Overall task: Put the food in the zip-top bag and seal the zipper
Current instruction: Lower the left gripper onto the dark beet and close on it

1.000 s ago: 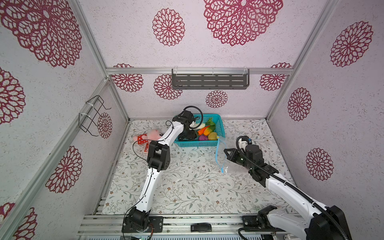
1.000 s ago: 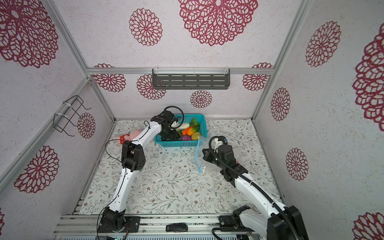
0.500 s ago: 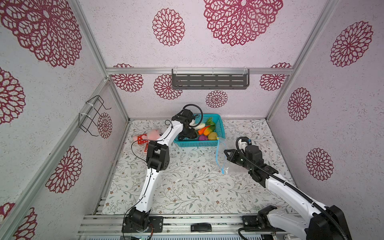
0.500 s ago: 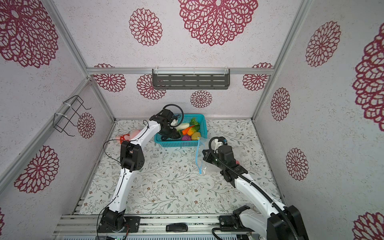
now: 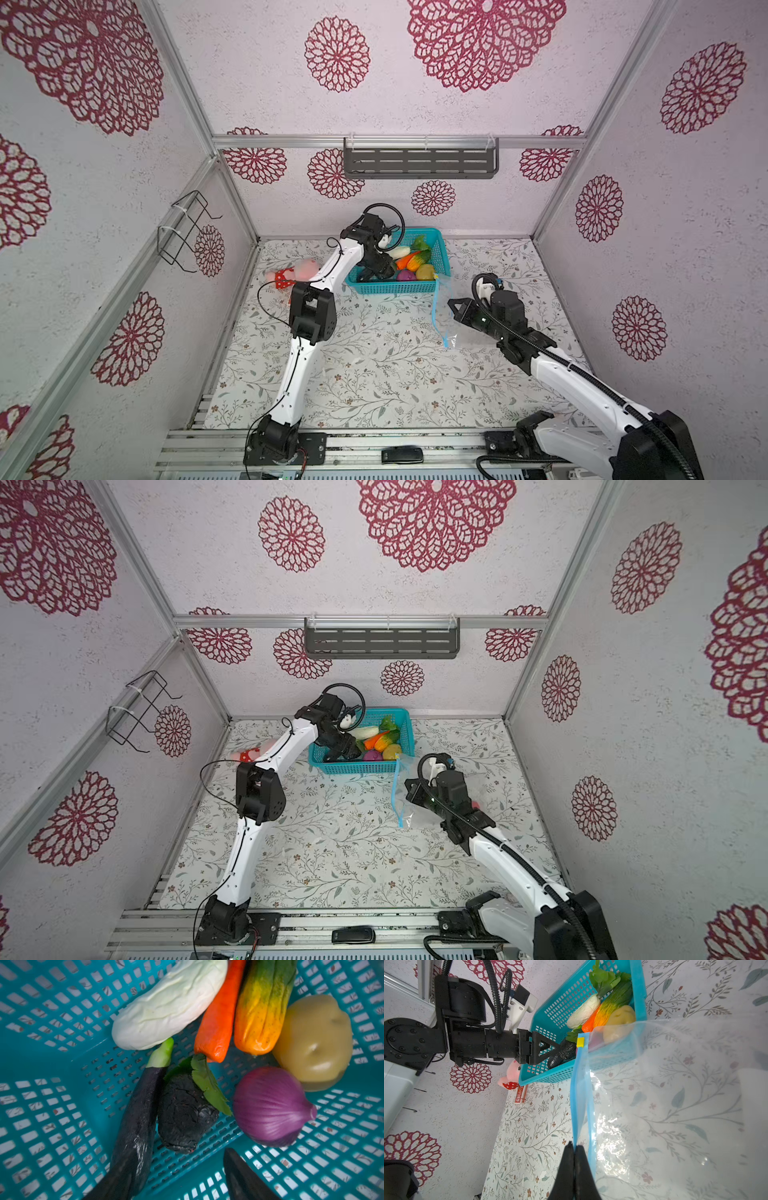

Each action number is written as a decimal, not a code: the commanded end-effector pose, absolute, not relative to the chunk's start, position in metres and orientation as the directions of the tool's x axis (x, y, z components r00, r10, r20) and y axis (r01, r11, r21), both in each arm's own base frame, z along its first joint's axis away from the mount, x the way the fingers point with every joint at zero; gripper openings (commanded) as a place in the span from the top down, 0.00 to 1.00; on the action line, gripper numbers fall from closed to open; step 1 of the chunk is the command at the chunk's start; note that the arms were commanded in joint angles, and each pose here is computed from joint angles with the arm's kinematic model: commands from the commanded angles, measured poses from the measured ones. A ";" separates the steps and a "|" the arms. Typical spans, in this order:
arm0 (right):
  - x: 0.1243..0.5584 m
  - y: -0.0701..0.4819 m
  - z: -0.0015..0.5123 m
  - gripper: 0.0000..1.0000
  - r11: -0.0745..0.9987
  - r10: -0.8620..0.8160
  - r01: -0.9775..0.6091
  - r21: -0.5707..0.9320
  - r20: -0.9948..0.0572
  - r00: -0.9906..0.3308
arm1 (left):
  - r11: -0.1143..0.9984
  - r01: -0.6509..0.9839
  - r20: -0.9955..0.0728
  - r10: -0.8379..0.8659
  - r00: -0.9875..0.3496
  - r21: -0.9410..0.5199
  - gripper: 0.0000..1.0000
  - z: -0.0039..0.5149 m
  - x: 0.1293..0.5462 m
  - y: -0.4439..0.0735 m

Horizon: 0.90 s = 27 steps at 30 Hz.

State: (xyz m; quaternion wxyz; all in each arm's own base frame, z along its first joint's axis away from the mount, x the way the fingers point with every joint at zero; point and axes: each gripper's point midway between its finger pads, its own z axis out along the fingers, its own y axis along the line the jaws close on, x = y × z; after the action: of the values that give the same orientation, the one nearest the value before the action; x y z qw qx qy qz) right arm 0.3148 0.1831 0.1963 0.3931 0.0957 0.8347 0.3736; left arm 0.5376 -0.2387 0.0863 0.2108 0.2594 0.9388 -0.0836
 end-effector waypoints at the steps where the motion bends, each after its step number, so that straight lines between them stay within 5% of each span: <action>1: 0.320 0.186 0.217 1.00 0.679 0.470 -0.172 0.714 -0.602 -0.645 | 0.799 0.591 -0.412 0.504 -0.759 -0.113 0.21 0.073 0.528 -0.246; 11: 0.321 0.187 0.213 1.00 0.679 0.467 -0.167 0.714 -0.596 -0.653 | 0.791 0.609 -0.326 0.561 -0.761 -0.062 0.15 0.032 0.527 -0.233; 22: 0.323 0.188 0.211 1.00 0.683 0.464 -0.161 0.712 -0.594 -0.657 | 0.813 0.581 -0.374 0.547 -0.749 0.027 0.50 0.043 0.547 -0.224; 27: 0.324 0.189 0.211 1.00 0.685 0.462 -0.162 0.711 -0.595 -0.658 | 0.824 0.565 -0.401 0.534 -0.745 0.046 0.56 0.060 0.551 -0.222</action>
State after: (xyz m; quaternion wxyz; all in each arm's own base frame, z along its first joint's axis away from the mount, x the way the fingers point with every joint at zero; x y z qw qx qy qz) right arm 0.3165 0.1853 0.1865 0.3806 0.0963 0.8422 0.3695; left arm 0.5392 -0.2247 0.0322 0.1666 0.2995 0.9383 -0.0463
